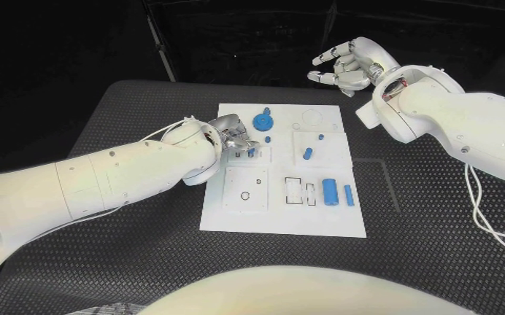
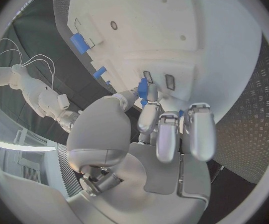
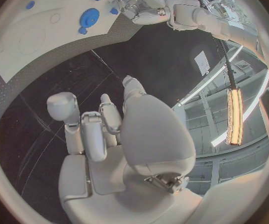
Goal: Assemble the parts on the task board
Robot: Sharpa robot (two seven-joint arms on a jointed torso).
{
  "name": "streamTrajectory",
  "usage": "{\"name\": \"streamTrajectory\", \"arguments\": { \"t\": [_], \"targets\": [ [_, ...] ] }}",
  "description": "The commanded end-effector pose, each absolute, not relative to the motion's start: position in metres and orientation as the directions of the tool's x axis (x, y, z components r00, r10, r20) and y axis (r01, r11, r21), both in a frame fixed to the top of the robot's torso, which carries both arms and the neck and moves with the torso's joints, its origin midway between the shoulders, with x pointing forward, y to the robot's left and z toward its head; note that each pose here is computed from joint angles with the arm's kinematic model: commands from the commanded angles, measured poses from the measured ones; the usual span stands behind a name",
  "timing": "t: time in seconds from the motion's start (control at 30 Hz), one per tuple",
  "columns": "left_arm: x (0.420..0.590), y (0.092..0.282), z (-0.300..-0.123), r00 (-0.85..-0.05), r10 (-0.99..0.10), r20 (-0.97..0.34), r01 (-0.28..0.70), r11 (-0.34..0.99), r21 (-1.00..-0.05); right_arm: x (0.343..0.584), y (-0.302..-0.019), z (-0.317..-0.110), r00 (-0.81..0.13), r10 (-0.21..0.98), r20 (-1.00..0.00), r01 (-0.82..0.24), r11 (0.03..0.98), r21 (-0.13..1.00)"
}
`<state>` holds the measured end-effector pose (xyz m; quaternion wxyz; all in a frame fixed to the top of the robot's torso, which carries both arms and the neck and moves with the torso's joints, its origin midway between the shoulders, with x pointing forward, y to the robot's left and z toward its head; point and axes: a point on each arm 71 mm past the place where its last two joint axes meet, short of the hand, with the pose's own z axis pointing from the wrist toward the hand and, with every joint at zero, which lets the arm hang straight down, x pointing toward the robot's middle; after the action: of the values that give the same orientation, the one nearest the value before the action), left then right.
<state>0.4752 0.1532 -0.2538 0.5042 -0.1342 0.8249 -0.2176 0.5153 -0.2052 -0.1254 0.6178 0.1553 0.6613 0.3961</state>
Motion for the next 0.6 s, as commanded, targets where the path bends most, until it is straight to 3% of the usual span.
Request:
{"name": "streamTrajectory", "arguments": {
  "t": [0.03, 0.6],
  "targets": [
    [0.4762, 0.1517, -0.2516, -0.431, -0.434, -0.791, 0.025, 0.871, -0.491, 0.5150, -0.2041, -0.1237, -0.190, 0.695, -0.694, -0.295, 0.634, 0.715],
    [0.4730, 0.1516, -0.2588, -0.517, -0.356, -0.778, 0.029, 0.902, -0.432, 0.5152, -0.2042, -0.1240, -0.192, 0.694, -0.694, -0.293, 0.635, 0.715]
  ]
}}
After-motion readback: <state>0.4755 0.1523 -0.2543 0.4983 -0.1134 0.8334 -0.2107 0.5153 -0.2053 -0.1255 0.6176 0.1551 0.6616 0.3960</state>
